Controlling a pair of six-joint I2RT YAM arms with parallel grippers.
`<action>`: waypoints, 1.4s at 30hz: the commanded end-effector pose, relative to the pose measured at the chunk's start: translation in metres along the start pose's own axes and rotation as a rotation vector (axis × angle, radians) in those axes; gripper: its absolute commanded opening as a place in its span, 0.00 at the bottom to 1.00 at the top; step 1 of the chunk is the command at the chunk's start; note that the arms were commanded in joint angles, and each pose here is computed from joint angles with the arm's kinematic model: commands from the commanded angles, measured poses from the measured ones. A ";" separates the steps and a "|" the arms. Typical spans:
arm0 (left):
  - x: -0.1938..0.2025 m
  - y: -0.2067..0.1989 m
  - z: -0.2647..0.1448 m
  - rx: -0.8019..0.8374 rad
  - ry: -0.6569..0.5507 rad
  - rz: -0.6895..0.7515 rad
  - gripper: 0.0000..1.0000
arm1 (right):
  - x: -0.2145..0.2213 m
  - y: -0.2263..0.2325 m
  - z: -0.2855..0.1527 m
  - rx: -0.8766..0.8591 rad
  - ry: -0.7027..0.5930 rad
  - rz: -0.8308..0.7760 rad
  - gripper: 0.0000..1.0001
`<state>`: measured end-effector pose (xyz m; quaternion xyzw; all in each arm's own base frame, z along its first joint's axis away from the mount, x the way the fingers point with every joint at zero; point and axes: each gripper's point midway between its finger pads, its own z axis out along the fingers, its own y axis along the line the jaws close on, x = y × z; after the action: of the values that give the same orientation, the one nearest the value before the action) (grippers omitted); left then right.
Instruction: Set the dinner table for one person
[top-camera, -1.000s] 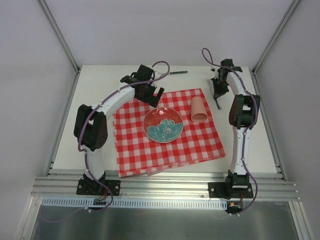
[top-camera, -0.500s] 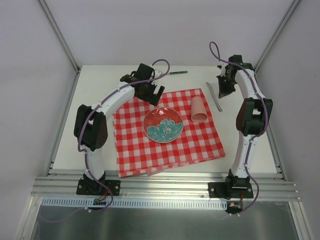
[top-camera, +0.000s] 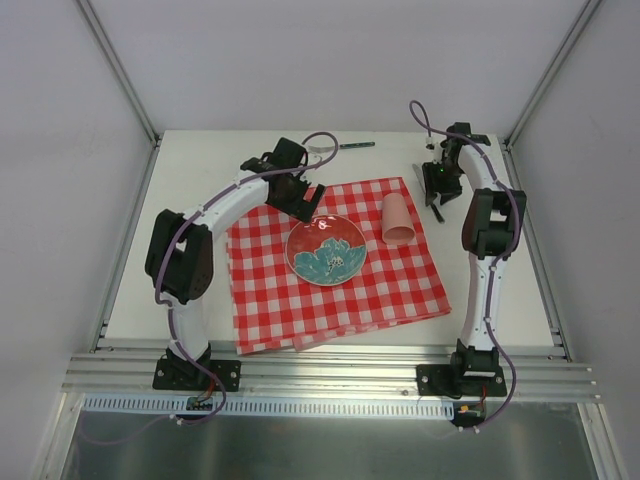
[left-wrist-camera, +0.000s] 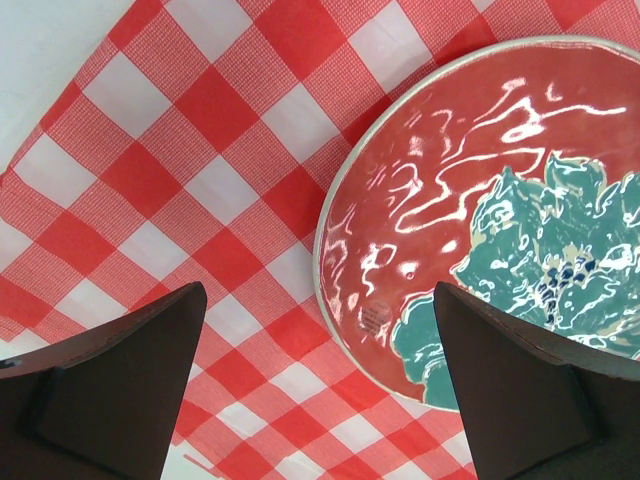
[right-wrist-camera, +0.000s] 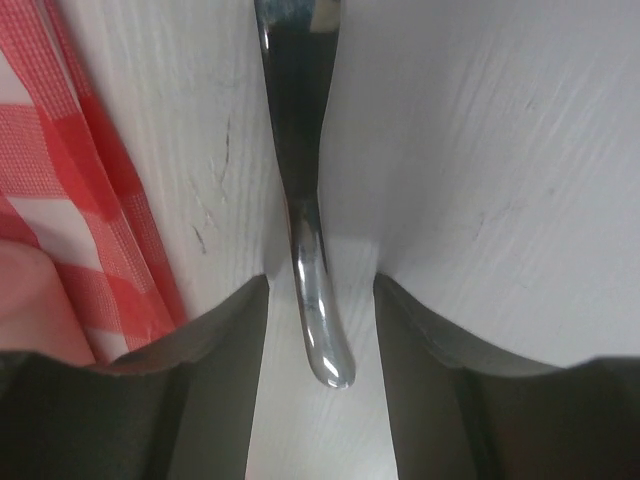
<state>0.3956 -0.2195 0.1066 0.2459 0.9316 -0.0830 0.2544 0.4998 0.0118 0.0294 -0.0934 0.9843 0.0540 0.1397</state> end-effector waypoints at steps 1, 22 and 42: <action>-0.011 0.000 -0.027 -0.021 -0.061 0.036 0.99 | -0.006 -0.004 -0.013 0.017 -0.017 -0.024 0.50; -0.027 -0.003 -0.019 -0.006 -0.077 0.021 0.99 | 0.062 -0.001 0.014 -0.030 0.198 -0.106 0.00; -0.052 -0.005 -0.018 0.005 -0.123 0.020 0.99 | 0.041 0.017 -0.052 -0.048 0.012 -0.008 0.25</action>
<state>0.4205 -0.2327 0.1366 0.2462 0.9179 -0.0919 0.2974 0.4495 0.0158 0.0801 -0.1002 0.9802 0.0794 0.1513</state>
